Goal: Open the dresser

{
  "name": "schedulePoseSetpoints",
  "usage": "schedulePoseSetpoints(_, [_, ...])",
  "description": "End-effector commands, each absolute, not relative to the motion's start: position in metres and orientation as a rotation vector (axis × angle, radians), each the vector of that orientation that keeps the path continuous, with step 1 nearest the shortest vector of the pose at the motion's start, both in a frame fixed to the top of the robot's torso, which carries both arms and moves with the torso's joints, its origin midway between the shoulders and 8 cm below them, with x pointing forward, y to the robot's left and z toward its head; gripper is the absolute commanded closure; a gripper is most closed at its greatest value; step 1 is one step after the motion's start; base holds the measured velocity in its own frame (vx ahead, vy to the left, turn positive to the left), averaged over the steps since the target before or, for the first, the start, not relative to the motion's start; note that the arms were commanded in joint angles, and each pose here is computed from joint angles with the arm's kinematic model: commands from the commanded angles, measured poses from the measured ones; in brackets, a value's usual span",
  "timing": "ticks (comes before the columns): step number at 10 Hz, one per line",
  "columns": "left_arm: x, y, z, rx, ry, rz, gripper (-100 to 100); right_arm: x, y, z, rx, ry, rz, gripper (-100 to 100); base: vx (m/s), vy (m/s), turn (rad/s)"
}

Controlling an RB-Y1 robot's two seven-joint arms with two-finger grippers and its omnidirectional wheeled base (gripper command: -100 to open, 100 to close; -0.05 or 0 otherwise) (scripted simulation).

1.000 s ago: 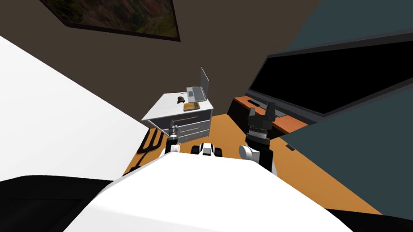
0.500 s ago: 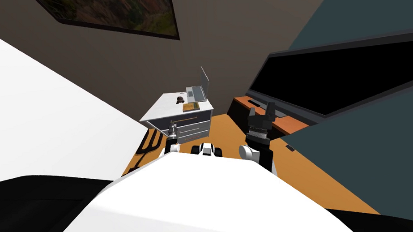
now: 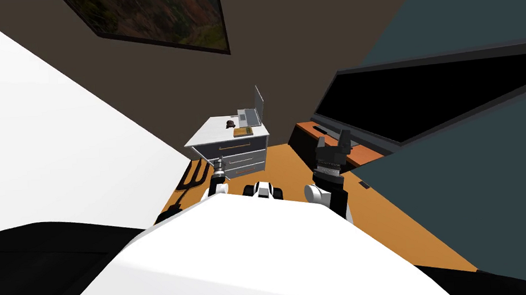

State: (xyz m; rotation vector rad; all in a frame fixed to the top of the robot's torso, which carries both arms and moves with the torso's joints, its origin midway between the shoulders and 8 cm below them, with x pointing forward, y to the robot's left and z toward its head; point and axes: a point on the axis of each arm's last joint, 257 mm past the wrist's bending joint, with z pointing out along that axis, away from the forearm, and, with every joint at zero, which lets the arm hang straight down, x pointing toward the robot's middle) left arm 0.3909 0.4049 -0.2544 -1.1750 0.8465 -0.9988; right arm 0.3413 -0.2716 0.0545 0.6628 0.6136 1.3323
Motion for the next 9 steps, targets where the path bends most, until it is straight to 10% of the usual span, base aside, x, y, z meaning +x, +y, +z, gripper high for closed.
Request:
schedulePoseSetpoints(1, [0.392,0.412,-0.249,-1.146,0.872,-0.988,-100,0.341,-0.272,0.054,0.663,0.614,1.332,0,-0.015,-0.012,-0.002])
schedulePoseSetpoints(9, [0.399,0.419,-0.247,-1.174,0.862,-0.987,-100,0.341,-0.272,0.054,0.663,0.614,1.332,0,0.088,0.029,-0.001])
